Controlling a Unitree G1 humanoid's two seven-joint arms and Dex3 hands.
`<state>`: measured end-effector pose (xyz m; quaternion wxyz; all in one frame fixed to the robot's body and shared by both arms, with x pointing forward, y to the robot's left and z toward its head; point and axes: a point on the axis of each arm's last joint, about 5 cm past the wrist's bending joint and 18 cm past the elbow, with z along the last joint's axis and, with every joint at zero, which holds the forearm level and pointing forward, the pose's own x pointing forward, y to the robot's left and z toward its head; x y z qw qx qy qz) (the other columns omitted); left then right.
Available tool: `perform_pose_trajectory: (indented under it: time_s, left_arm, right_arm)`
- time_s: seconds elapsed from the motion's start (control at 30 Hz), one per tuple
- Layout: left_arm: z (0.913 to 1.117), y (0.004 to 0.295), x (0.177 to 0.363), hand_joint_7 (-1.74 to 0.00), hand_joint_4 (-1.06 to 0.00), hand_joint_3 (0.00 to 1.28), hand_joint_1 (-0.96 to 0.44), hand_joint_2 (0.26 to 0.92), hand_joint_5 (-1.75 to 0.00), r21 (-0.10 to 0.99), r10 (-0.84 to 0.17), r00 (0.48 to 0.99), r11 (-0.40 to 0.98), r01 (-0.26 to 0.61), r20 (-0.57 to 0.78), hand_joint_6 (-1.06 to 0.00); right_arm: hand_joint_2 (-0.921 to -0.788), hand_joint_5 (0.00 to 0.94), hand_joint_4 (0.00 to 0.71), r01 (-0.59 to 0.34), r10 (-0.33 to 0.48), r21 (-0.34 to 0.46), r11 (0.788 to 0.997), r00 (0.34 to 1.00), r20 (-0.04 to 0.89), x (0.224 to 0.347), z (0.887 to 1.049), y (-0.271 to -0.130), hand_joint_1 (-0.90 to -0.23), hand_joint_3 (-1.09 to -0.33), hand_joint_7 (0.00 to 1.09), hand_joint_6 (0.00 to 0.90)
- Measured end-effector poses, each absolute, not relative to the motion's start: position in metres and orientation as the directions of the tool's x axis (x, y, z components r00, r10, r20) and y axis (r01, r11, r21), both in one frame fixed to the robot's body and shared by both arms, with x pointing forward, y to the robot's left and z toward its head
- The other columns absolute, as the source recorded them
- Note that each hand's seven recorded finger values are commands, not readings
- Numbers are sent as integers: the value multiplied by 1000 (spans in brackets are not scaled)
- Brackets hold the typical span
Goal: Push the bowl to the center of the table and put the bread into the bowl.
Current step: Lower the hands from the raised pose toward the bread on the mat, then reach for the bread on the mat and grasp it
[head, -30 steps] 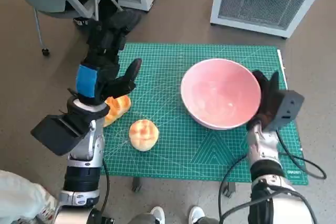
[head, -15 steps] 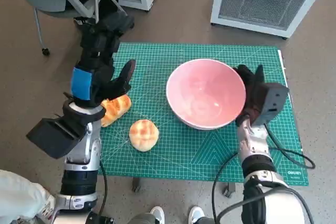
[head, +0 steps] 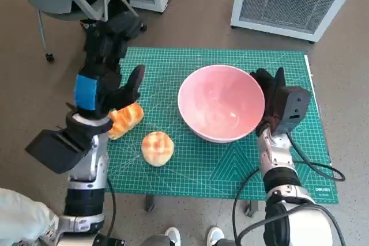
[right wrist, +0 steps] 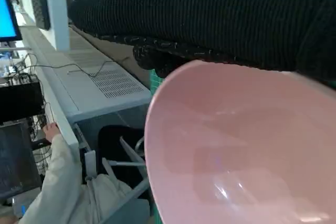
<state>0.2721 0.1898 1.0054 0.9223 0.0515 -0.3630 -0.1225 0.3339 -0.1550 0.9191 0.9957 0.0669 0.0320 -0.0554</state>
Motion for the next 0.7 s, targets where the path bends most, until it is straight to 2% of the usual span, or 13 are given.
perform_pose_trajectory:
  time_s: [0.13, 0.23, 0.3, 0.4, 0.5, 0.57, 0.7]
  left_arm:
    - [1012, 206, 264, -715, -35, 440, -272, 896, -484, 295, -294, 774, 944, 146, 560, 1]
    - [1021, 219, 258, -609, -124, 360, -282, 913, -288, 390, -296, 830, 915, 105, 472, -30]
    - [1027, 227, 255, -518, -193, 312, -302, 918, -163, 463, -292, 866, 883, 81, 406, -80]
    - [1040, 238, 248, -407, -263, 257, -337, 920, -76, 585, -271, 915, 809, 49, 298, -164]
    - [1051, 247, 241, -317, -301, 227, -354, 921, -33, 683, -241, 945, 730, 27, 221, -228]
    - [1058, 251, 237, -265, -313, 218, -362, 921, -19, 735, -220, 959, 678, 20, 178, -260]
    - [1064, 255, 235, -173, -324, 212, -371, 921, -5, 792, -199, 975, 609, 42, 101, -307]
  right_arm:
    - [-921, 2, 265, 129, -133, 107, 986, 991, 33, 338, 932, -160, -495, -808, 491, 83]
    - [-921, 1, 260, 130, -143, 100, 987, 981, 135, 341, 944, -164, -524, -810, 560, 43]
    - [-921, 1, 258, 119, -137, 95, 988, 967, 215, 342, 952, -165, -537, -816, 602, 20]
    - [-921, 5, 265, 69, -92, 73, 995, 923, 374, 343, 967, -165, -550, -808, 630, 13]
    - [-921, 9, 274, 4, -20, 30, 1000, 828, 560, 342, 986, -164, -564, -795, 646, 19]
    - [-921, 11, 279, -42, 47, -24, 999, 716, 697, 339, 1003, -162, -571, -782, 656, 32]
    - [-921, 14, 288, -100, 150, -115, 988, 502, 852, 328, 1026, -158, -579, -759, 660, 45]
